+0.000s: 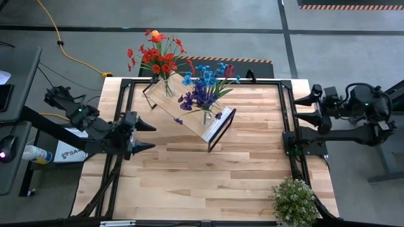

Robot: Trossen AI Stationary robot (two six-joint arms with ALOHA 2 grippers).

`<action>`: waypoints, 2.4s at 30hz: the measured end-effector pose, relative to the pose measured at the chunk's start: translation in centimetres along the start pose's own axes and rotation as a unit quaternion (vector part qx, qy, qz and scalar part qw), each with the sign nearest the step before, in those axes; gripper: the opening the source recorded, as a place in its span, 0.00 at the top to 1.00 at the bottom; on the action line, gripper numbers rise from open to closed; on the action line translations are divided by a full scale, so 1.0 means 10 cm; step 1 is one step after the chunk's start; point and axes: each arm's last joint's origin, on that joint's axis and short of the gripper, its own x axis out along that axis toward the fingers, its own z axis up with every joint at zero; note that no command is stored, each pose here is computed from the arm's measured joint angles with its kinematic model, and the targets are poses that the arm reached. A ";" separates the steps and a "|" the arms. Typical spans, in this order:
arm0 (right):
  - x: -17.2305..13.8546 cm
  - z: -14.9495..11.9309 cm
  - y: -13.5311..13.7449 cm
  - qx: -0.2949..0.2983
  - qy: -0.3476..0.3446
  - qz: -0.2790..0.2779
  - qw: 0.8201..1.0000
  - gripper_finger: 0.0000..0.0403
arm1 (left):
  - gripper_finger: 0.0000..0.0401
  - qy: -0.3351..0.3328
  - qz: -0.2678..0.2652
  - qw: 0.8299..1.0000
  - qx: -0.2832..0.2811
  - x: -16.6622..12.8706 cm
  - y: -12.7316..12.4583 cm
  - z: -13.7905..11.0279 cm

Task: Pick and place flowers into a vace then onto a shelf
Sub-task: Return to Home Position

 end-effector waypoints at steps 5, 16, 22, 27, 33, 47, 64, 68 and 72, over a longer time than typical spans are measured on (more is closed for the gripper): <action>-0.09 -0.06 -0.01 0.009 0.004 -0.001 1.000 0.32 | 0.04 -0.008 -0.003 1.000 -0.005 -0.15 0.10 0.02; -0.24 -0.35 -0.09 0.032 -0.033 0.010 0.999 0.32 | 0.04 -0.027 -0.007 0.999 -0.025 -0.23 0.33 -0.21; -0.27 -0.55 -0.15 0.046 -0.054 0.015 0.997 0.32 | 0.04 -0.051 -0.030 0.997 -0.046 -0.17 0.47 -0.48; -0.22 -0.72 -0.20 0.056 -0.066 0.018 0.996 0.33 | 0.04 -0.067 -0.042 0.996 -0.043 -0.10 0.54 -0.66; -0.04 -0.88 -0.25 0.055 -0.055 0.008 0.997 0.32 | 0.04 -0.093 -0.052 0.994 -0.040 -0.06 0.59 -0.76; 0.34 -1.11 -0.33 0.042 -0.038 0.007 0.998 0.33 | 0.04 -0.123 -0.058 0.990 -0.030 0.13 0.64 -1.06; 0.35 -1.10 -0.29 0.015 -0.040 0.061 0.997 0.32 | 0.04 -0.169 -0.067 0.983 0.031 0.28 0.71 -1.31; 0.33 -1.10 -0.29 0.008 -0.039 0.060 0.997 0.33 | 0.04 -0.169 -0.066 0.983 0.038 0.29 0.72 -1.34; 0.35 -1.10 -0.30 0.012 -0.040 0.060 0.997 0.32 | 0.04 -0.165 -0.063 0.983 0.042 0.29 0.73 -1.35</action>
